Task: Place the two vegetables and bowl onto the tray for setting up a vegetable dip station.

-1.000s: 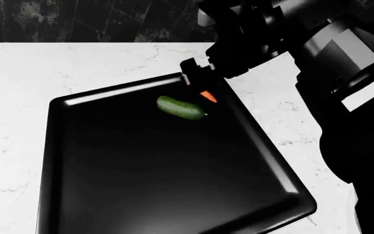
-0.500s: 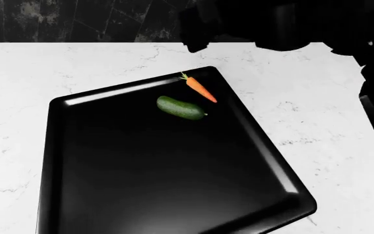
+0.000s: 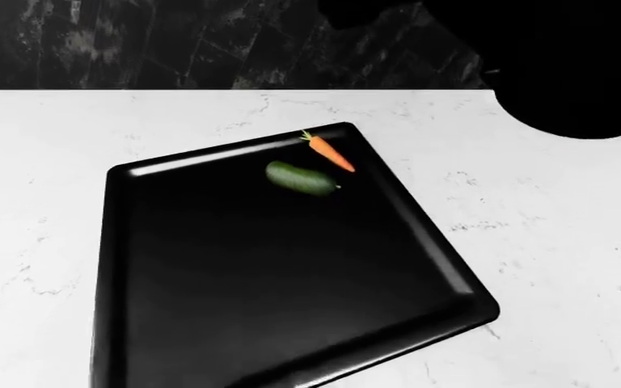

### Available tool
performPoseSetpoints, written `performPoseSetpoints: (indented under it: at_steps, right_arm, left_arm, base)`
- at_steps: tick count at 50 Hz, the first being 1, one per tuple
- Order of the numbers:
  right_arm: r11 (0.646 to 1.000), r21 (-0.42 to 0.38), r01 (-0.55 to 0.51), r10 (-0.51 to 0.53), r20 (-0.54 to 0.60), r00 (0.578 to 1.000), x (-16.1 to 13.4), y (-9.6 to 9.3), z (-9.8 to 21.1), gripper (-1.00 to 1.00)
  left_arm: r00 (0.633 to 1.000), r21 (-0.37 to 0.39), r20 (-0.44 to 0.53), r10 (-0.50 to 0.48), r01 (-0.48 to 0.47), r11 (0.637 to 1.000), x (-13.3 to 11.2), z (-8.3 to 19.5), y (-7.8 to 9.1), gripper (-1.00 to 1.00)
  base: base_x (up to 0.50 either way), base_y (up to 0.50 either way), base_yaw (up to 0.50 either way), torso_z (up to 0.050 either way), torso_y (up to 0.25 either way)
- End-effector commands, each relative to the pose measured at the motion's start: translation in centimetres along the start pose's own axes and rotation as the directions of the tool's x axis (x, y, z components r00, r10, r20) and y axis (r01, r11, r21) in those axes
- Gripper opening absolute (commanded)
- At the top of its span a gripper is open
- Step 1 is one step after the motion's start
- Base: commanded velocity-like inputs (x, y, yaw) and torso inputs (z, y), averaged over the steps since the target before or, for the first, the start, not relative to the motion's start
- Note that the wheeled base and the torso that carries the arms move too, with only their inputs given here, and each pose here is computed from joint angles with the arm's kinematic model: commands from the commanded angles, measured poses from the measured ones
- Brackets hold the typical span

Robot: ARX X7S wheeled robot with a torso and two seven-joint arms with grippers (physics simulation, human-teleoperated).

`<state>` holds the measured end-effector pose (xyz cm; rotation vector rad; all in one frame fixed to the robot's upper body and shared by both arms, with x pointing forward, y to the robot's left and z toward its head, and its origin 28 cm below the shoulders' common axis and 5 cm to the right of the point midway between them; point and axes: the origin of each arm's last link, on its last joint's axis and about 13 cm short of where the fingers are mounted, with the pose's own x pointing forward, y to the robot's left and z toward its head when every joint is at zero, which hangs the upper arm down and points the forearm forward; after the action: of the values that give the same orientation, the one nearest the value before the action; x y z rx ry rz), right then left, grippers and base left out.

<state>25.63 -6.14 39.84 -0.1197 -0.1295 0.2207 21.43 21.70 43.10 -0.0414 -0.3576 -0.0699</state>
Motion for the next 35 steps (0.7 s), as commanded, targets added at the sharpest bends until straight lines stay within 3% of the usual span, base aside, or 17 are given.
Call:
performPoseSetpoints:
  at_steps: [1,31,33,34,35]
  right_arm:
    - [0.999,0.018,0.028,-0.029,0.032,0.999,-1.59,0.21,0.61,1.0]
    - [1.0,0.01,0.012,-0.013,0.065,0.998,-2.11,0.32,1.22,1.0]
    - [1.0,0.008,0.003,-0.003,0.073,0.997,-2.16,0.37,1.25,1.0]
    - [1.0,0.027,0.0,-0.003,0.129,0.992,-2.35,0.34,1.59,1.0]
    - [1.0,-0.012,0.004,-0.003,0.099,0.995,-2.31,0.32,1.51,1.0]
  left_arm:
    - [1.0,-0.003,0.014,-0.001,0.001,1.0,-0.12,0.31,0.02,1.0]
    - [1.0,-0.005,0.018,-0.003,0.003,1.0,-0.19,0.32,0.03,1.0]
    - [1.0,-0.005,0.017,-0.003,0.003,1.0,-0.18,0.36,0.02,1.0]
    - [1.0,-0.004,0.018,-0.004,0.004,1.0,-0.19,0.33,0.01,1.0]
    - [1.0,-0.004,0.018,-0.004,0.004,1.0,-0.2,0.35,0.01,1.0]
  base:
    - [-0.5,0.0,0.0,0.0,0.0]
    - [-0.5,0.0,0.0,0.0,-0.001]
    - [0.0,0.0,0.0,0.0,0.0]
    - [0.0,0.0,0.0,0.0,0.0]
    - [0.0,0.0,0.0,0.0,0.0]
